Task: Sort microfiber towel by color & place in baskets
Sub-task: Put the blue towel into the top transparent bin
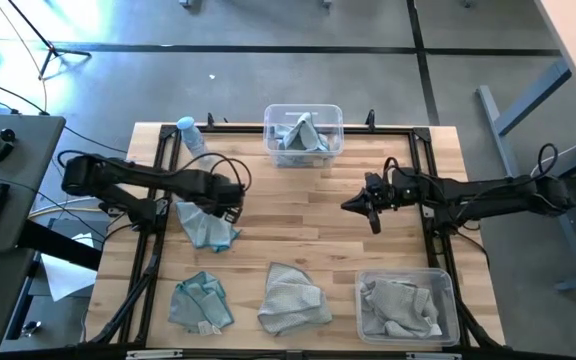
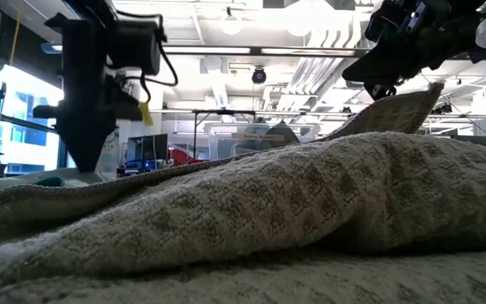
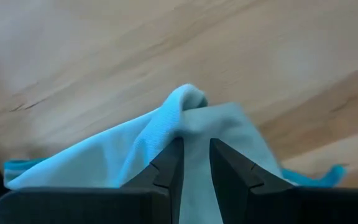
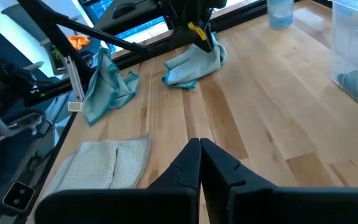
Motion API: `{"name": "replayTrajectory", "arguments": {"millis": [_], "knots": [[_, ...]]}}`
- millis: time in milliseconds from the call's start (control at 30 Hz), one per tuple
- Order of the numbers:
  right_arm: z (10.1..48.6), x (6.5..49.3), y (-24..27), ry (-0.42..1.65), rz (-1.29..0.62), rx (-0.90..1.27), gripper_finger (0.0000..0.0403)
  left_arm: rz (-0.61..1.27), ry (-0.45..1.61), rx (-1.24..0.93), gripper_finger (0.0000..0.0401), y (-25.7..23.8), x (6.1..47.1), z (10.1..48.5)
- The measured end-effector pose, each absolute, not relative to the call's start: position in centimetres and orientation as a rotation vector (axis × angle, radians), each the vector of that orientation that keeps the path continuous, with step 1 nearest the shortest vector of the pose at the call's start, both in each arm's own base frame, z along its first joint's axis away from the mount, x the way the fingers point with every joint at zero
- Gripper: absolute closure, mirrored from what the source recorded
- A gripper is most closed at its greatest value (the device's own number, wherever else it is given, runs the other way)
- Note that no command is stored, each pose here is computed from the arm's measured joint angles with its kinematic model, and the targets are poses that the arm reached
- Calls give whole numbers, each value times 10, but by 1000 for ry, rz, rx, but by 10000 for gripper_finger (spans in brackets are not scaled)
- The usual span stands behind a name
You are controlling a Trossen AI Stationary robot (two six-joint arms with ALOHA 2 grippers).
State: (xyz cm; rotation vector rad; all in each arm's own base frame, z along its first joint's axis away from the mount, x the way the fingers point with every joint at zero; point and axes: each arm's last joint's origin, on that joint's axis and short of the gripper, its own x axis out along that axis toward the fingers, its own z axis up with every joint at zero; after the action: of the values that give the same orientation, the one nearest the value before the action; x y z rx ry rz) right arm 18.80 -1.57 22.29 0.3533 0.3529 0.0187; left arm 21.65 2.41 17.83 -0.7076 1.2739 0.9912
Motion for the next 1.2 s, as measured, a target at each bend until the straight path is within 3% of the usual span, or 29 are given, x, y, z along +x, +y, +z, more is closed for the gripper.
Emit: {"name": "replayTrajectory", "arguments": {"millis": [300,700,967,1200], "knots": [[223,188,-14,360,66,368,403,971,1380,-775,327,22,221,165],[223,188,-14,361,66,369,403,956,1371,-824,232,21,220,168],[223,188,-14,361,65,369,403,947,1330,-913,227,20,214,181],[223,188,-14,361,65,369,403,1074,1356,-784,227,21,201,185]]}}
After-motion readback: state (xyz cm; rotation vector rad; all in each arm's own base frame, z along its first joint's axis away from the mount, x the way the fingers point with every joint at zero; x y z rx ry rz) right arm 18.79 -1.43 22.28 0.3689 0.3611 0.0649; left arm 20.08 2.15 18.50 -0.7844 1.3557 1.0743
